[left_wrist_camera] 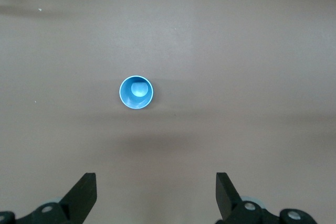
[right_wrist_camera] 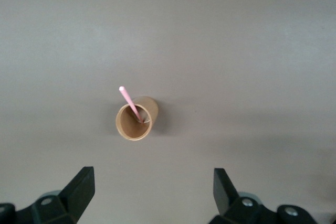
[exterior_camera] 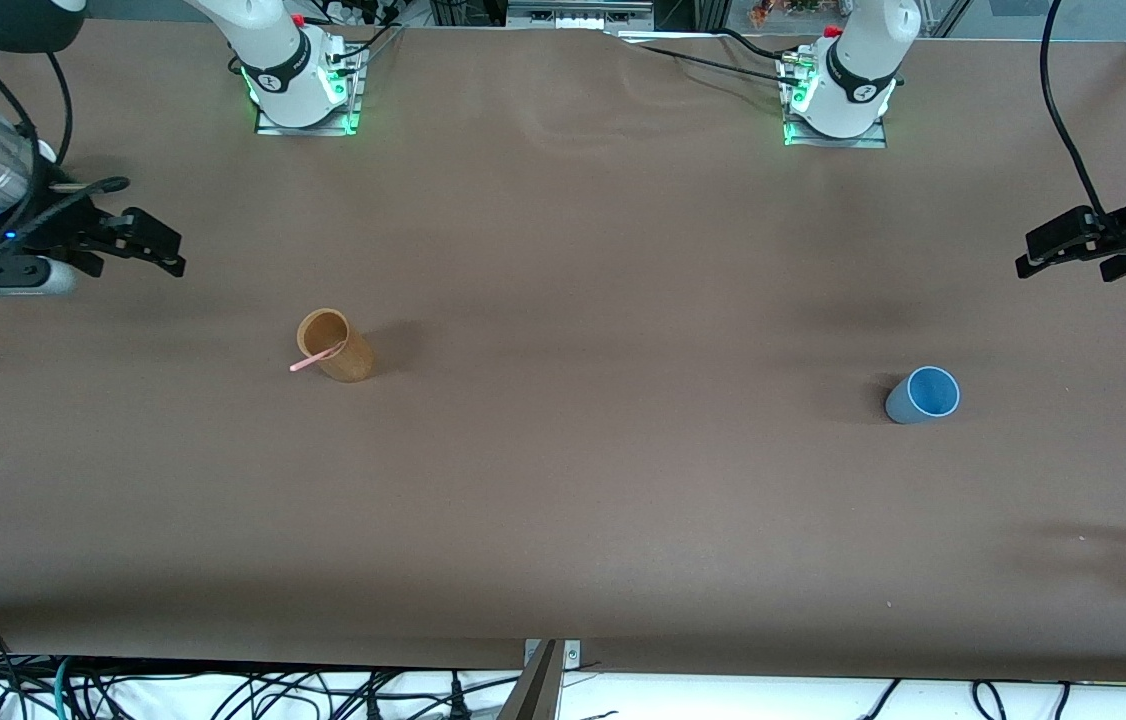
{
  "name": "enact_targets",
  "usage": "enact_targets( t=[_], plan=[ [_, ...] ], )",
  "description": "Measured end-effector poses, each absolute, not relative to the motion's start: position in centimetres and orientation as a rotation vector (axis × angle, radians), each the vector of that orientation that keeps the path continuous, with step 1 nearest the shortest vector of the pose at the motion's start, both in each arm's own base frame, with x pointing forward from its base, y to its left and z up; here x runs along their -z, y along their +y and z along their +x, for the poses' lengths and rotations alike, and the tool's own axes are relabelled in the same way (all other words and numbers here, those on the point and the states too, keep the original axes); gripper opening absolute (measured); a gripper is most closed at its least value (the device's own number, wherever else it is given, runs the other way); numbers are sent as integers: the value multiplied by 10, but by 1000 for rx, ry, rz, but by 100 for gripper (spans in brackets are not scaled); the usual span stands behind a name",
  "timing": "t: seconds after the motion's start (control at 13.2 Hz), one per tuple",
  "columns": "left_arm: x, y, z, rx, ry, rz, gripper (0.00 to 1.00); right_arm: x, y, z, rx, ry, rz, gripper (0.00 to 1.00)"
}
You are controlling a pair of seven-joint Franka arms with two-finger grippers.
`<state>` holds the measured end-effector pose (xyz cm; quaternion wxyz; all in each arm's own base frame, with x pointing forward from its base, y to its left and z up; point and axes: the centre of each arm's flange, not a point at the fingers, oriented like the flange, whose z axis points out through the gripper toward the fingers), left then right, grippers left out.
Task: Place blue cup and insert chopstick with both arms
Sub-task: 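Move the right gripper toward the tan cup with the pink chopstick, then grasp the pink chopstick with the right gripper while the left gripper reaches the blue cup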
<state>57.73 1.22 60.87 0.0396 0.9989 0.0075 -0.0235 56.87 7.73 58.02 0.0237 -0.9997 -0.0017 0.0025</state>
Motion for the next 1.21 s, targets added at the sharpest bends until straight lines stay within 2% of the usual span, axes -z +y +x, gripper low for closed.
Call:
enact_targets(
  t=[0.61,0.91,1.21],
  plan=[
    [-608,9,578,74,13,3061,100,-566,84,574,-13,-6,-3091,100],
    [-607,9,578,76,10,3061,100,-508,96,597,44,-12,-3088,100],
    [-601,9,581,93,8,3061,100,-435,125,600,38,-61,-3088,100]
  ],
)
